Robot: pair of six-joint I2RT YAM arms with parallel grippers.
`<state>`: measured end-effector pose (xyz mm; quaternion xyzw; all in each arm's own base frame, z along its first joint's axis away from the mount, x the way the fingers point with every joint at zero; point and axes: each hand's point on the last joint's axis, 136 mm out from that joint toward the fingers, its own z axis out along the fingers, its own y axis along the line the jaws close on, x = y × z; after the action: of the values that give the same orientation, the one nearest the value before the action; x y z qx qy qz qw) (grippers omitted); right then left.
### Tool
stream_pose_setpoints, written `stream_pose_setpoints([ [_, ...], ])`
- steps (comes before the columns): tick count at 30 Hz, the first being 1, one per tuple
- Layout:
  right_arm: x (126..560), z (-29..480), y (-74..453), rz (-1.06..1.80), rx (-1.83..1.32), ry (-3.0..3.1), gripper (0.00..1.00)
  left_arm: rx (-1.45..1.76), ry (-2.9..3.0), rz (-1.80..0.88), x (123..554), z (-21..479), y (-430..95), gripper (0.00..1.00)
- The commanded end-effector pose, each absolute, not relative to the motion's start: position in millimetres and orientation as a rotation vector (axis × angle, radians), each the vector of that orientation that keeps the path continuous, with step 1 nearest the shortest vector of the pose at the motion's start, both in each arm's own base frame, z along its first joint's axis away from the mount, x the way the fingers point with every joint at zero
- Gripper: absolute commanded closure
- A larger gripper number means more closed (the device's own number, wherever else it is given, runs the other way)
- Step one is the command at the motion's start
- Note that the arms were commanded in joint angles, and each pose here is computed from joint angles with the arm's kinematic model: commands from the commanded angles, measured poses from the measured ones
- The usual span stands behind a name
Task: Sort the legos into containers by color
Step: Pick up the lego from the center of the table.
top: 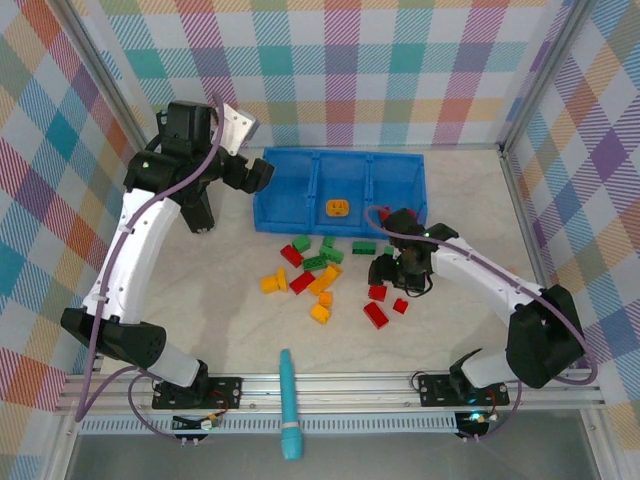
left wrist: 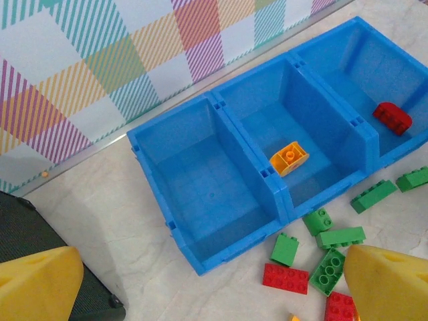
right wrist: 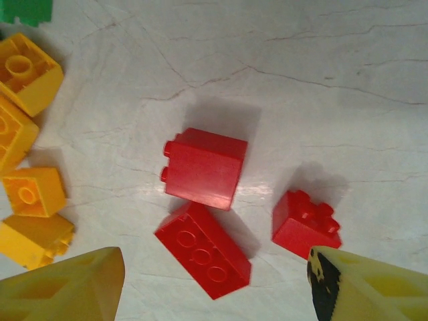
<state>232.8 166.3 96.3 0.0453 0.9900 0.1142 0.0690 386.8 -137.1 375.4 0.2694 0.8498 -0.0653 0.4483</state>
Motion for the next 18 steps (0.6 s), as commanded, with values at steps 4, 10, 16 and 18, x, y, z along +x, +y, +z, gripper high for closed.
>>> stream_pose_setpoints([
  [4,241,80,186,0.395,0.264,2.994,0.26,0.653,2.089,-0.186,389,378,-137,0.00],
  [10,241,63,188,0.336,0.283,3.042,0.26,0.649,2.084,-0.167,387,378,-134,0.00],
  [16,242,49,192,0.311,0.274,3.072,0.26,0.650,2.088,-0.164,388,376,-134,0.00],
  [18,239,42,192,0.286,0.263,3.094,0.27,0.648,2.088,-0.157,388,376,-133,0.00],
])
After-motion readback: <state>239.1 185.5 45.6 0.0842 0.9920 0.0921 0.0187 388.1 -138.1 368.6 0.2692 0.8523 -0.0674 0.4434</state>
